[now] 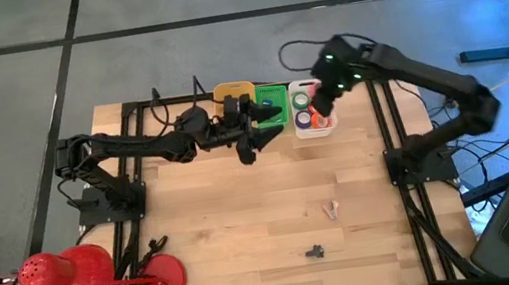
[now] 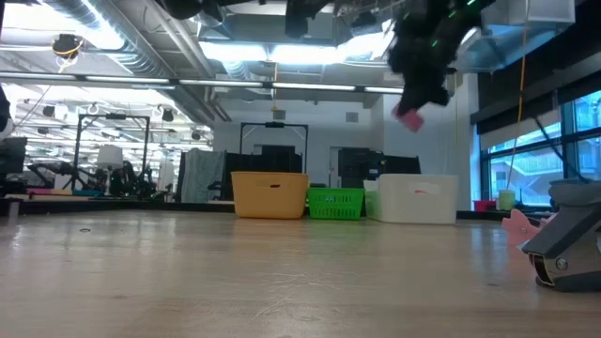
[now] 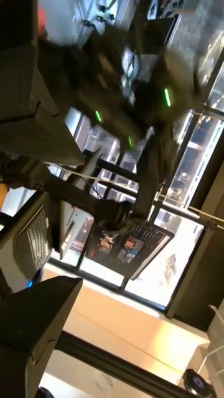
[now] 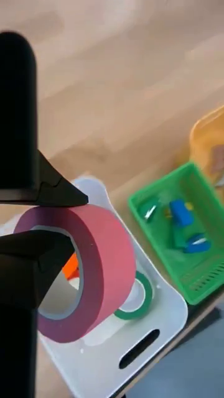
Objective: Pick and place Stapler, Stapler remover, tape
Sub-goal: Put the pink tape into the white bin
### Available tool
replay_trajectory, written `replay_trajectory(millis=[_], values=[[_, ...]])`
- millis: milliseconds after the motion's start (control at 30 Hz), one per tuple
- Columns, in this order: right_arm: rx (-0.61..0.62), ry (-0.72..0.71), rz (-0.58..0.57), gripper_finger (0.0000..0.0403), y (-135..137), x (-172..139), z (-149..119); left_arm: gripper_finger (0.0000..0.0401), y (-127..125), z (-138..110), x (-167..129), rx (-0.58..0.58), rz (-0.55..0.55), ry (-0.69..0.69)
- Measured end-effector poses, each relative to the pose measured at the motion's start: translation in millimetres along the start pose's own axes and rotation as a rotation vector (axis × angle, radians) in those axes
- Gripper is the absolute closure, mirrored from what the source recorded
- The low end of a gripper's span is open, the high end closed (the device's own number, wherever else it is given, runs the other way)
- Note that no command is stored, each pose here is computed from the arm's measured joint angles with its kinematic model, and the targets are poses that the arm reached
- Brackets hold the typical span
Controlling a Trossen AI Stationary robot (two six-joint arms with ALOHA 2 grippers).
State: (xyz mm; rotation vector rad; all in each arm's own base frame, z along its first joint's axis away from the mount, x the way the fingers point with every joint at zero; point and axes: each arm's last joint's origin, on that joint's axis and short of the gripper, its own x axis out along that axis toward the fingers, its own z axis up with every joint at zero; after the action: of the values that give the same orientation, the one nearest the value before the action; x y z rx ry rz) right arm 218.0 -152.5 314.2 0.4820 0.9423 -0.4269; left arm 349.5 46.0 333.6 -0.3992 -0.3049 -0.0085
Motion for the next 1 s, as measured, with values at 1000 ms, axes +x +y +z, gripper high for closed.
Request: replay_trajectory(millis=[1000], values=[[-0.017,0.418,-0.105,0.0224,-67.1,149.3,18.8,0.0107,0.1,0.6,-0.1,-0.022,-0.002,-0.001]])
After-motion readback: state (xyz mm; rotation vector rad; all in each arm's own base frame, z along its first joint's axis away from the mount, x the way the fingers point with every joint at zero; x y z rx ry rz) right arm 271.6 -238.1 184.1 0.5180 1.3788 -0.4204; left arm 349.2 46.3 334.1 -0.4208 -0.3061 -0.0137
